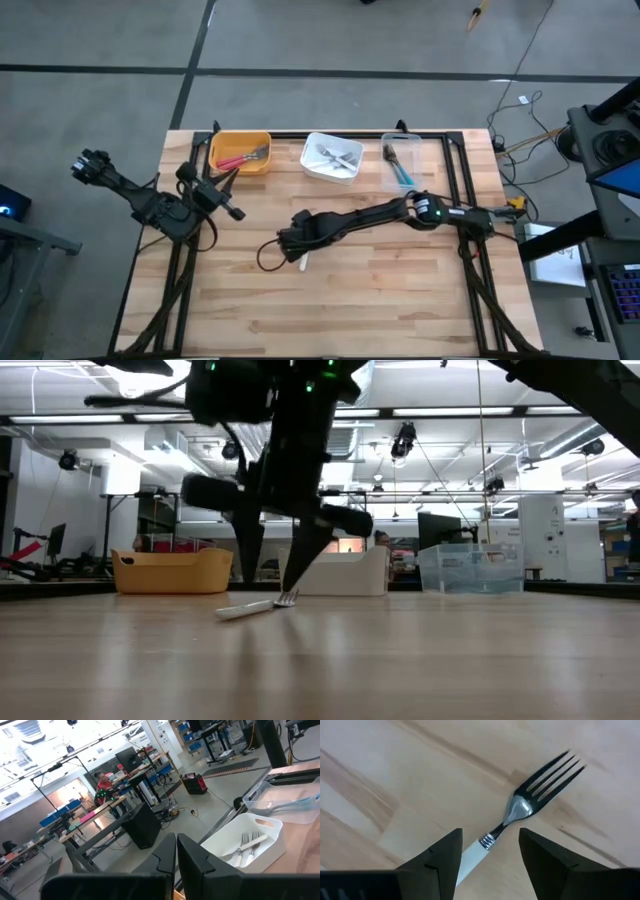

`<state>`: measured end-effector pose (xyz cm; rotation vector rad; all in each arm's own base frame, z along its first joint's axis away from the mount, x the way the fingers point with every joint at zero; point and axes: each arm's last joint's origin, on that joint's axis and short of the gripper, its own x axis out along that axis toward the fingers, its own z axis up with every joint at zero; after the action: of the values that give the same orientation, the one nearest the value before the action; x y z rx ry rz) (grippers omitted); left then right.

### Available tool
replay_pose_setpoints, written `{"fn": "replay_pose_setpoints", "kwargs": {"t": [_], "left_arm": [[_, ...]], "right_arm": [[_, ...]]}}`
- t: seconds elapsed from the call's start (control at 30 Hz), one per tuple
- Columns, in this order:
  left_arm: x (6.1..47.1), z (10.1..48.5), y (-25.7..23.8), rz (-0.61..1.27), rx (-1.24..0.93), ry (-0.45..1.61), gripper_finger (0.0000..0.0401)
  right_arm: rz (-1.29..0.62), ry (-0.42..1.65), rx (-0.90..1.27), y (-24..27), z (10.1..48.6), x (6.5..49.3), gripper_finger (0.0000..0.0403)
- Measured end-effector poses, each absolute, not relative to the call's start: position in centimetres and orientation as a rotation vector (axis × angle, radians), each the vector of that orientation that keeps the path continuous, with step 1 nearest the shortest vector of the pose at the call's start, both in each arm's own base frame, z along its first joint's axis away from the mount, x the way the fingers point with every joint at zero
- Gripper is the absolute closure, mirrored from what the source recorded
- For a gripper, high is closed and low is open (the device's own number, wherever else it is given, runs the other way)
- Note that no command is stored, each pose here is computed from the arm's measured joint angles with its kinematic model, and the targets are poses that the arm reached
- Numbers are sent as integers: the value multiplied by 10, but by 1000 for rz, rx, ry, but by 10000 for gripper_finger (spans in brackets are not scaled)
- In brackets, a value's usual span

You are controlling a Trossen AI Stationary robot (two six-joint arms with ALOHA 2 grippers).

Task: Sort silverware by color (type)
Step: Put the white fork into the white bin

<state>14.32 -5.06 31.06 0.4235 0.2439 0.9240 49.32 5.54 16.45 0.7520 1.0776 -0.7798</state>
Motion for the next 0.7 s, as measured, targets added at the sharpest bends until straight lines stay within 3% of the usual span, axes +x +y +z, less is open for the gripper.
{"fn": "replay_pose_setpoints", "kwargs": {"t": [0.4, 0.53, 0.7], "left_arm": [[145, 310, -51, 923, 431, 249, 401], [145, 310, -51, 923, 432, 249, 401], [145, 310, -51, 923, 433, 250, 401]], "right_arm": [[-726, 1220, 655, 57, 136, 492, 228], [-648, 1275, 578, 57, 135, 491, 275], [-576, 1330, 517, 58, 134, 489, 368]]}}
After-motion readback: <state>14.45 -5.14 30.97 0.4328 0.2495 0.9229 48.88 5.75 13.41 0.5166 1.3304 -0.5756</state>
